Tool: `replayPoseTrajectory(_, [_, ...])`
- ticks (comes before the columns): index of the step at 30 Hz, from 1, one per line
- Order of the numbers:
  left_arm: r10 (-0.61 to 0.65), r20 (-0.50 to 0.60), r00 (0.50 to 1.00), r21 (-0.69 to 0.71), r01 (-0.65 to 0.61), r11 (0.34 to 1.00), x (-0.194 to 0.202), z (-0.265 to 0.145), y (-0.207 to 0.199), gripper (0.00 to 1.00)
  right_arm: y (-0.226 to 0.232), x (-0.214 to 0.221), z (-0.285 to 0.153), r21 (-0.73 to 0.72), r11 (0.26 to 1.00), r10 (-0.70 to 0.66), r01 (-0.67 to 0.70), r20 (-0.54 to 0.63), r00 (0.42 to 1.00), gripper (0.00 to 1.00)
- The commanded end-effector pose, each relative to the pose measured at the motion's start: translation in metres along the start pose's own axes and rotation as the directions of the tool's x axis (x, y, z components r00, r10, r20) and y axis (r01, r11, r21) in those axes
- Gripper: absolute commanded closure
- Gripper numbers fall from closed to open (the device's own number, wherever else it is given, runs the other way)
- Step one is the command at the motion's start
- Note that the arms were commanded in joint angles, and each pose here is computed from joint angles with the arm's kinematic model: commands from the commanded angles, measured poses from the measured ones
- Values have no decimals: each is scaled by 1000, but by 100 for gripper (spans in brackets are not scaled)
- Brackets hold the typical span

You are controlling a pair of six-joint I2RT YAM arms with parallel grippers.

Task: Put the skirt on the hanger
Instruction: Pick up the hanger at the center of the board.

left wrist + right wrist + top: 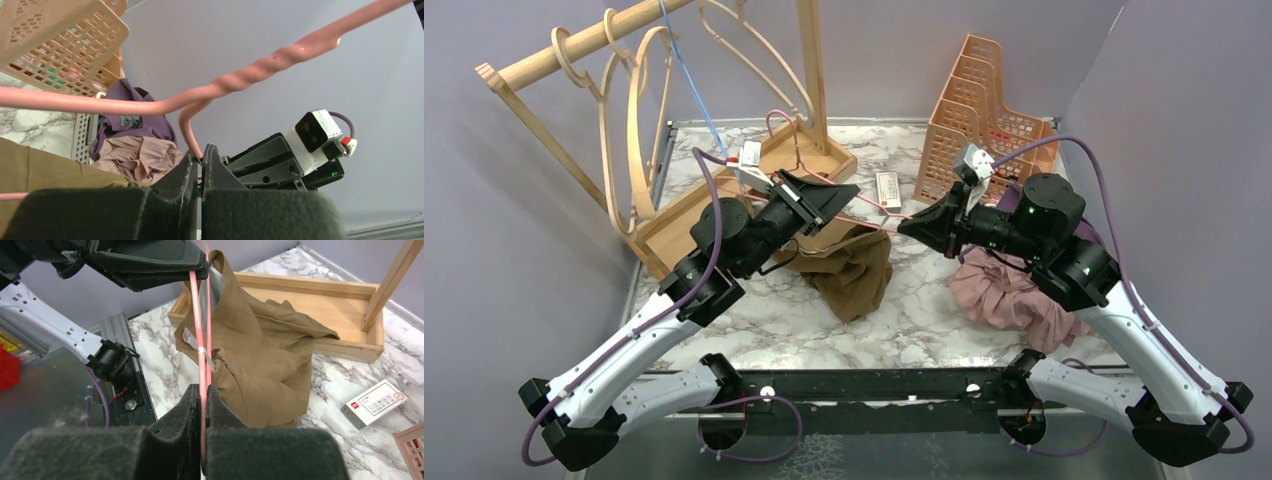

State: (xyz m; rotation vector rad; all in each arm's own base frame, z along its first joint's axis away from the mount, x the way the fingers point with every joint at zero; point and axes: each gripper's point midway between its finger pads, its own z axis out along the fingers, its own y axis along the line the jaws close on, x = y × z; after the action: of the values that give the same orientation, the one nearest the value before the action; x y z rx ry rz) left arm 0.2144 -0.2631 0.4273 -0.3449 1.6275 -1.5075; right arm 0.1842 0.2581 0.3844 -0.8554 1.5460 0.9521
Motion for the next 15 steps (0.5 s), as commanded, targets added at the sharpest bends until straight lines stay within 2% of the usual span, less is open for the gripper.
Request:
replayPoseTrajectory(1, [117, 114, 987, -9, -116, 993, -32, 3, -15, 100, -24, -90, -17, 187, 981, -102, 52, 269, 958, 99])
replayPoseTrajectory(11, [96, 123, 988, 75, -106, 992, -46, 41, -58, 100, -27, -137, -24, 232, 972, -129, 44, 367, 921, 99])
replayPoseTrajectory(15, [82, 137, 987, 79, -93, 992, -58, 53, -63, 100, -30, -148, -23, 247, 969, -119, 23, 380, 917, 99])
